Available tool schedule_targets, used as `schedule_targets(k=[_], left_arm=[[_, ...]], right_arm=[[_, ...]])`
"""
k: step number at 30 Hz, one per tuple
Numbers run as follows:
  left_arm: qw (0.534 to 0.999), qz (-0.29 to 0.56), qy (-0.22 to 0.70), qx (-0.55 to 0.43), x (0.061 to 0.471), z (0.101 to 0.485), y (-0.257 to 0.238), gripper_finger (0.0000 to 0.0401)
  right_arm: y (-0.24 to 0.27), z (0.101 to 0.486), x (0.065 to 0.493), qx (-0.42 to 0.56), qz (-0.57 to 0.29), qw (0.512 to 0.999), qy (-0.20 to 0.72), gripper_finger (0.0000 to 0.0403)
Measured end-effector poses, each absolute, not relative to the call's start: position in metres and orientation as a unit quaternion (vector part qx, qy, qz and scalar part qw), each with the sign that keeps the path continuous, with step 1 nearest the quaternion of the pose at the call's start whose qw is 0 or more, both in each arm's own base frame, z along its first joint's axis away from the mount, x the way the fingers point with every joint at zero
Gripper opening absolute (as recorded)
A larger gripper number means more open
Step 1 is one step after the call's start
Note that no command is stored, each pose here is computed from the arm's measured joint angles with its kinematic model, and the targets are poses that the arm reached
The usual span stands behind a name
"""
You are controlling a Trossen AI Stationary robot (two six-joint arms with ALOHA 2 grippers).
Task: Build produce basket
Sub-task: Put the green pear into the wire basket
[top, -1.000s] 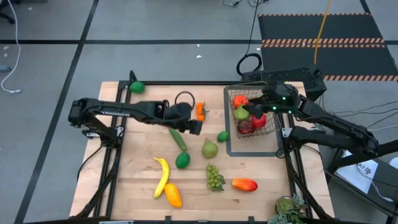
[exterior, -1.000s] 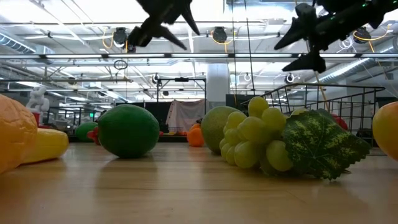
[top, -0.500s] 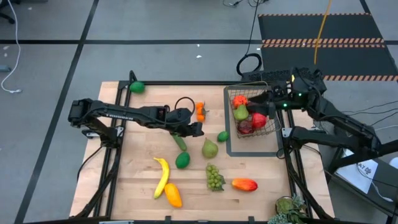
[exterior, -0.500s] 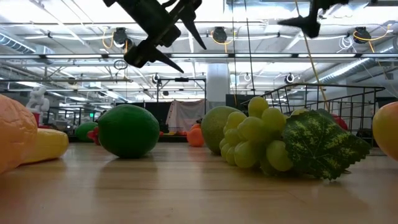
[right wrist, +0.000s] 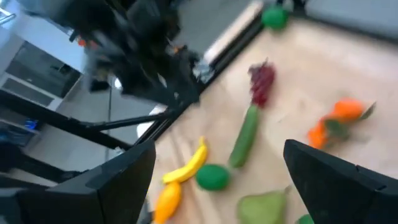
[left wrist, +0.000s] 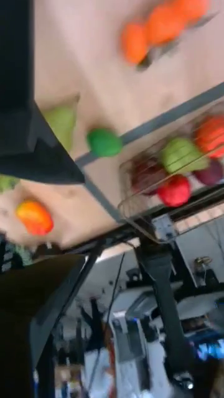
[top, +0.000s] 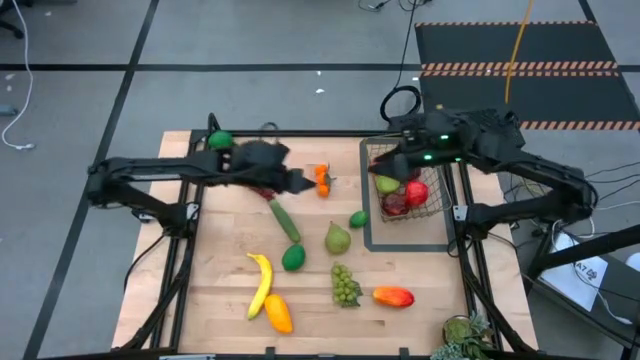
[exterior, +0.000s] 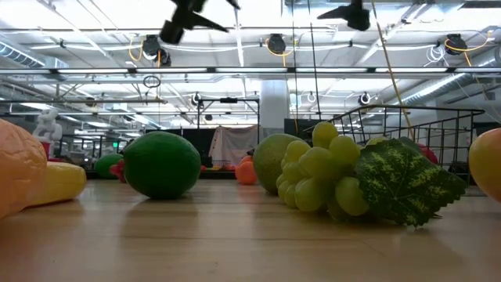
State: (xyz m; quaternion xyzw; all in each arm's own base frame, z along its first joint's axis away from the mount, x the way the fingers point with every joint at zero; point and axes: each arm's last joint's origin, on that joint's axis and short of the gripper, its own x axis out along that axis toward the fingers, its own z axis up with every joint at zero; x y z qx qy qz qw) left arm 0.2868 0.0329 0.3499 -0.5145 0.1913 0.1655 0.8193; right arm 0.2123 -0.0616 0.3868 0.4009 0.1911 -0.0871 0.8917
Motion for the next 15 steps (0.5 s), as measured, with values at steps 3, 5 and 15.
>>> schedule_targets(k=[3,5,15], left_arm=[[0.851,0.159,0.176,-0.469,0.262,0.368,0.038,0.0158],[0.862,0.159,0.184,-0.445,0.242,0.376,0.039,0.0140],[0.876,0.157,0.232,-0.392,0.167,0.392,0.027,0.0094]], right_arm=[[-0.060,0.376,0.239,0.456,-0.093,0.857,0.221,0.0347],[-0.058,0.367,0.257,0.491,-0.098,0.833,0.236,0.0347],[-0.032,0.316,0.330,0.613,-0.132,0.722,0.292,0.0347]])
